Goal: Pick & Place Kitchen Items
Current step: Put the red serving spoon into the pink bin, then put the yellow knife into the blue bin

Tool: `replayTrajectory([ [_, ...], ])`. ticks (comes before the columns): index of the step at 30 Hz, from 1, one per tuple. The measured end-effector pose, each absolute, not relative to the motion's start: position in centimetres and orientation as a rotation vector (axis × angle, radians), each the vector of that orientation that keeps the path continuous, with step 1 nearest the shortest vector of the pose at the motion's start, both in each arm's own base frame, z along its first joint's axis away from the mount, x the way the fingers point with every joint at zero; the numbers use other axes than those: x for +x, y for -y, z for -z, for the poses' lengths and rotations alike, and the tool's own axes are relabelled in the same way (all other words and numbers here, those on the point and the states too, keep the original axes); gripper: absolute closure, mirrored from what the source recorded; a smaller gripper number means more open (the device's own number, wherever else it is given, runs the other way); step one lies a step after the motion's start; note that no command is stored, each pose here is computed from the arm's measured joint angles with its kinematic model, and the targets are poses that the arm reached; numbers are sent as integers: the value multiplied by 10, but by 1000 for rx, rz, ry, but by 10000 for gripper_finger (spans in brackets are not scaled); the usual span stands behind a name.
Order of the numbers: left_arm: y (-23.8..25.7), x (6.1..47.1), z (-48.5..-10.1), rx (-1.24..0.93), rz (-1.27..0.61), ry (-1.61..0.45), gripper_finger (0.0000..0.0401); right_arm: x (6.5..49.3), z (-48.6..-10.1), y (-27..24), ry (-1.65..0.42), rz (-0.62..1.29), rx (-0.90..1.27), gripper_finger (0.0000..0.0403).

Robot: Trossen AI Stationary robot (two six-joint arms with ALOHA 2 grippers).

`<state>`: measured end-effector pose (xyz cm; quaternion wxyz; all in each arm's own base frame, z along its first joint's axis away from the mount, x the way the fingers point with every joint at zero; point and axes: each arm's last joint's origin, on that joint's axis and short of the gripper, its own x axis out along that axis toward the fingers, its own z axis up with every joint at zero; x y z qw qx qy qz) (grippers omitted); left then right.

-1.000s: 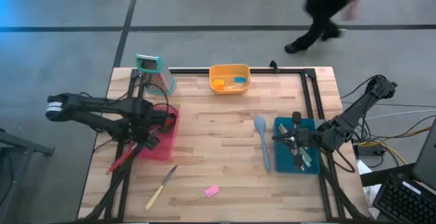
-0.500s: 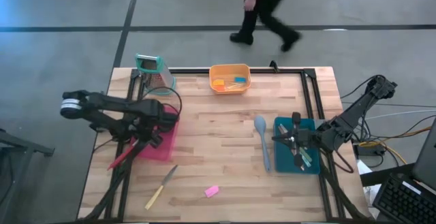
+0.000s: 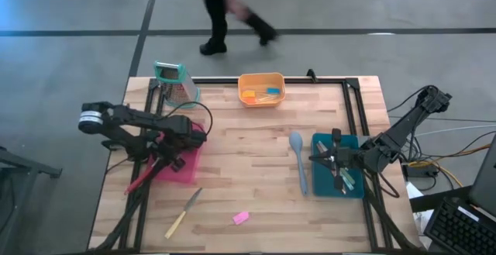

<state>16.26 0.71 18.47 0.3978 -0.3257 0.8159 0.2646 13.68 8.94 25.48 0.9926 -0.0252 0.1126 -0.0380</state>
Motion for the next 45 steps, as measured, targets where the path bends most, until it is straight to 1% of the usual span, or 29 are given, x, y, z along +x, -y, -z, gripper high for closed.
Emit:
replayTrajectory([
  [5, -7, 157, -194, -812, -666, -2082, 245, 137, -255, -89, -225, 76, -50, 394],
  [7, -8, 155, -201, -770, -694, -2086, 244, 137, -255, -89, -225, 76, -49, 394],
  [15, -12, 169, -229, -724, -698, -1910, 243, 137, -255, -90, -221, 77, -43, 394],
  [20, -14, 184, -264, -745, -656, -1746, 245, 137, -255, -90, -221, 77, -39, 394],
  [25, -16, 195, -310, -710, -728, -1499, 250, 137, -256, -90, -219, 77, -36, 394],
  [28, -11, 200, -333, -639, -739, -1357, 250, 137, -256, -90, -219, 77, -36, 394],
  [32, 11, 208, -349, -525, -689, -1194, 250, 137, -256, -90, -219, 76, -36, 394],
  [37, 66, 218, -348, -472, -512, -1044, 250, 137, -256, -90, -219, 76, -37, 394],
  [41, 117, 214, -340, -468, -378, -1030, 251, 137, -256, -90, -218, 76, -36, 394],
  [45, 157, 202, -329, -523, -373, -1054, 256, 137, -258, -90, -199, 74, -18, 394],
])
